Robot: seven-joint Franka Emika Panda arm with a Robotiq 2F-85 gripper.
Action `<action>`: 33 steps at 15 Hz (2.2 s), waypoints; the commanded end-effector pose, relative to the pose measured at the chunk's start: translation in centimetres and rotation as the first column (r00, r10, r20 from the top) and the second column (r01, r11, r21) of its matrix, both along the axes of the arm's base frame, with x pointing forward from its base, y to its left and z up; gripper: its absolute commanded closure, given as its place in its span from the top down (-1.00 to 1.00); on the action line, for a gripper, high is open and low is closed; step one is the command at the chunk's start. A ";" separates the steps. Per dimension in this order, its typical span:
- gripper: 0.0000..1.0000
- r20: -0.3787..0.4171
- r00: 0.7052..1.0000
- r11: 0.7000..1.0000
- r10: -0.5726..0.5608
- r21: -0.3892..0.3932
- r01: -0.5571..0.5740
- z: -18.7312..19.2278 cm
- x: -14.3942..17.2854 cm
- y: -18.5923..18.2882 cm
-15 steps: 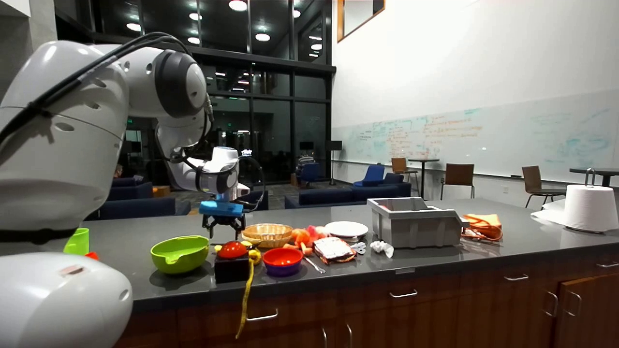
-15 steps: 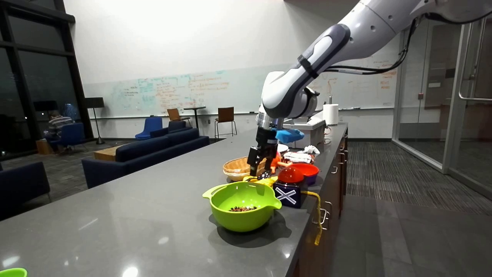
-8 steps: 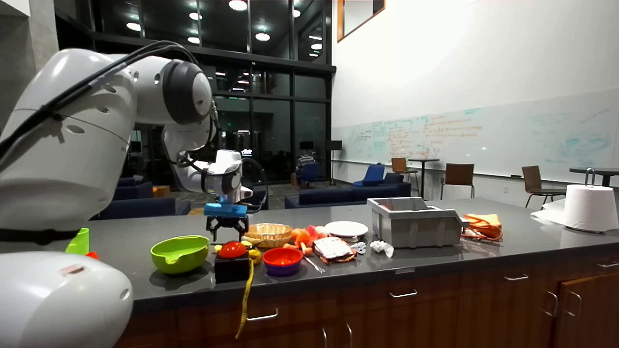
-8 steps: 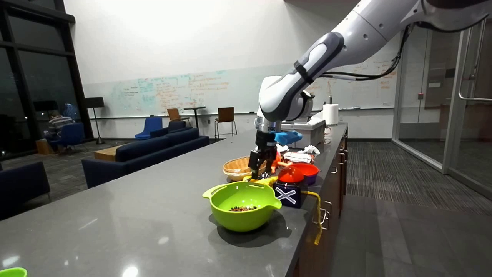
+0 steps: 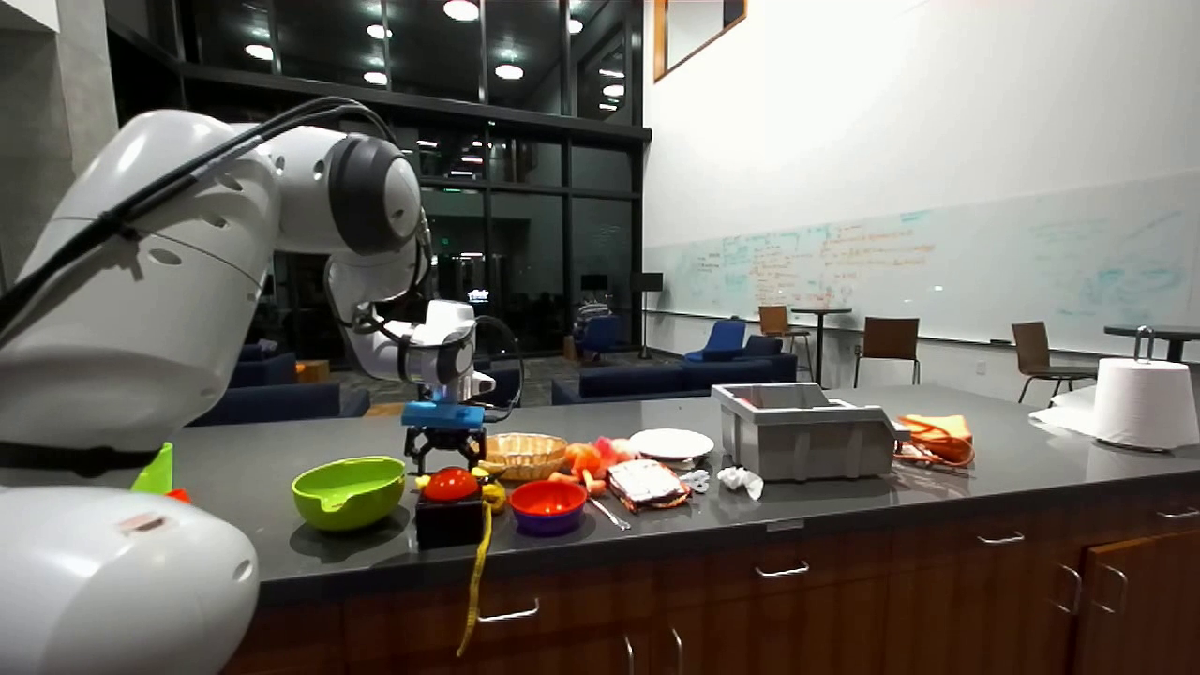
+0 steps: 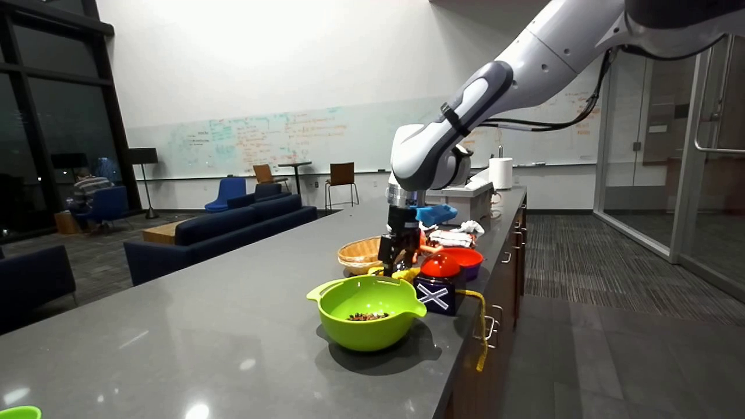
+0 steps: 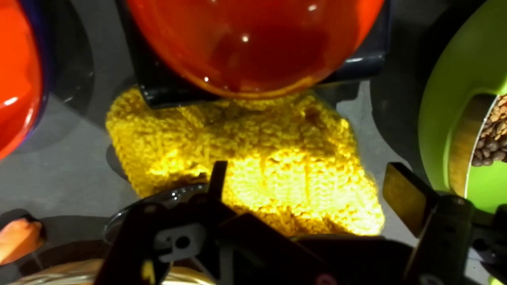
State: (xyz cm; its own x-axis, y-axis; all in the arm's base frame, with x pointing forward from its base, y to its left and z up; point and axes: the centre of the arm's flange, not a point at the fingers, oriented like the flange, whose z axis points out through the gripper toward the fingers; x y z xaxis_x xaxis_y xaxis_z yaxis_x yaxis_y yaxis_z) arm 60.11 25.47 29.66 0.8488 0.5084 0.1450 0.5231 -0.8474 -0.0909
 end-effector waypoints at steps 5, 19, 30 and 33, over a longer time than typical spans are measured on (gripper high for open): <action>1.00 -0.035 0.999 0.999 0.029 -0.038 -0.031 -1.0 0.6 1.1; 0.02 -0.065 0.996 0.995 0.053 -0.082 -0.058 -3.4 0.9 1.5; -0.96 -0.052 0.996 0.995 0.067 -0.075 -0.071 -2.6 1.5 2.5; -0.97 -0.062 0.998 1.000 0.029 -0.002 -0.029 -1.4 2.2 2.3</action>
